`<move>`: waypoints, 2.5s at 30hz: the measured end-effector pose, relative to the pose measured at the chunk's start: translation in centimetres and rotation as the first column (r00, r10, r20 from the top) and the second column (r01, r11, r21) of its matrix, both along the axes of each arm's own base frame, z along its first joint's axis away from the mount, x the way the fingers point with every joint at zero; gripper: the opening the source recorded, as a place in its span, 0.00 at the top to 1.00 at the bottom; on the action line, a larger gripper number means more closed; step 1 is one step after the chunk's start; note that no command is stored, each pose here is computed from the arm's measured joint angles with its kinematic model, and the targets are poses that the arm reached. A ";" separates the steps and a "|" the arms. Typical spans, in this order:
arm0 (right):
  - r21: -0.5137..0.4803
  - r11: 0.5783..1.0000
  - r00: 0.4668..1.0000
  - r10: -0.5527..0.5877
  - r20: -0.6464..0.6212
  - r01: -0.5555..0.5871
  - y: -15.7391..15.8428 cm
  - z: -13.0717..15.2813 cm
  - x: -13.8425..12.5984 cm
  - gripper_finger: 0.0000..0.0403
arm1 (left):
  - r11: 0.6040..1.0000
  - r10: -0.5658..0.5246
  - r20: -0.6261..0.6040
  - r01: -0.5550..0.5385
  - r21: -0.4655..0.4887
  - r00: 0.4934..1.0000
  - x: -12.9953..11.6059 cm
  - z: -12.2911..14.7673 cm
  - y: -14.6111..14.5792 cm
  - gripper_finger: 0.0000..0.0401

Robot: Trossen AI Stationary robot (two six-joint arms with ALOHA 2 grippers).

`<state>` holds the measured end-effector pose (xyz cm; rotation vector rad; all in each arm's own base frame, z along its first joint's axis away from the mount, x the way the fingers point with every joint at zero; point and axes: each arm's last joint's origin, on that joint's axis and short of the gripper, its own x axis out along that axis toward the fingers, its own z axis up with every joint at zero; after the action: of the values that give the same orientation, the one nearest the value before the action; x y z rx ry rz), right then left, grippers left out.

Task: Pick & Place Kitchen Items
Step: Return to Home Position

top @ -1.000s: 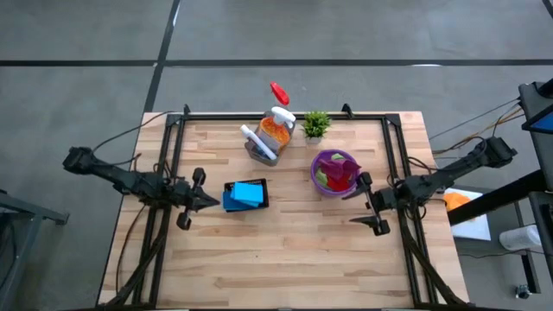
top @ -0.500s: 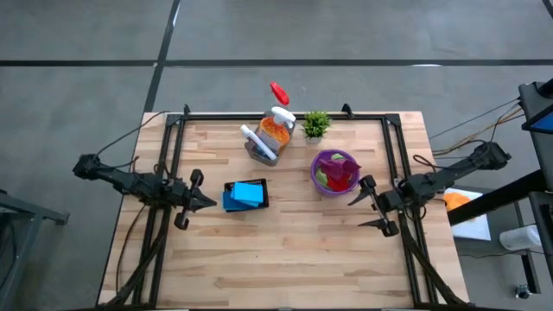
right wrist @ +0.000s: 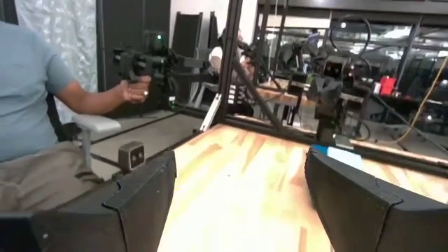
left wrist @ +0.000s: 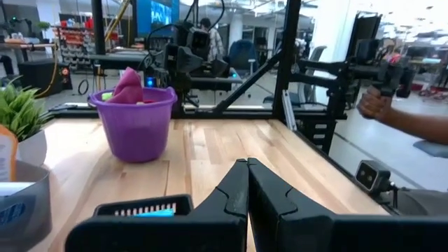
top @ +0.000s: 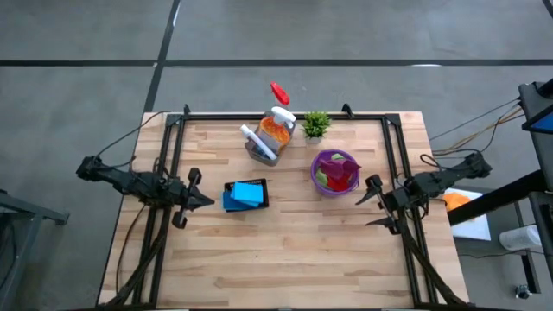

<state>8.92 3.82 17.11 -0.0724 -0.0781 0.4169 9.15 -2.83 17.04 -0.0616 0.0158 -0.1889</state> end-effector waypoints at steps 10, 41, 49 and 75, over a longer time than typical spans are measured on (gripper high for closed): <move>0.000 0.998 0.996 -0.067 -0.058 0.067 -0.3 -0.4 0.1 0.23 | 0.999 0.034 -0.011 -0.034 0.033 0.999 -0.1 0.1 0.2 0.99; -0.020 0.936 0.926 -0.350 -0.143 0.351 -4.0 -1.1 1.4 0.23 | 0.947 0.314 -0.086 -0.305 0.100 0.946 -0.2 0.1 1.6 0.99; -0.005 0.945 0.940 -0.326 -0.098 0.327 -4.0 -0.7 1.3 0.23 | 0.948 0.314 -0.096 -0.307 0.081 0.945 -0.2 0.0 1.6 0.99; 0.007 0.943 0.938 -0.329 -0.110 0.332 -4.0 -0.7 1.4 0.23 | 0.949 0.312 -0.099 -0.306 0.078 0.945 -0.2 0.0 1.6 0.99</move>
<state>10.31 -0.17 16.43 -0.0366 0.0358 0.0824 8.91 -1.22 17.07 -0.0117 0.1214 0.1301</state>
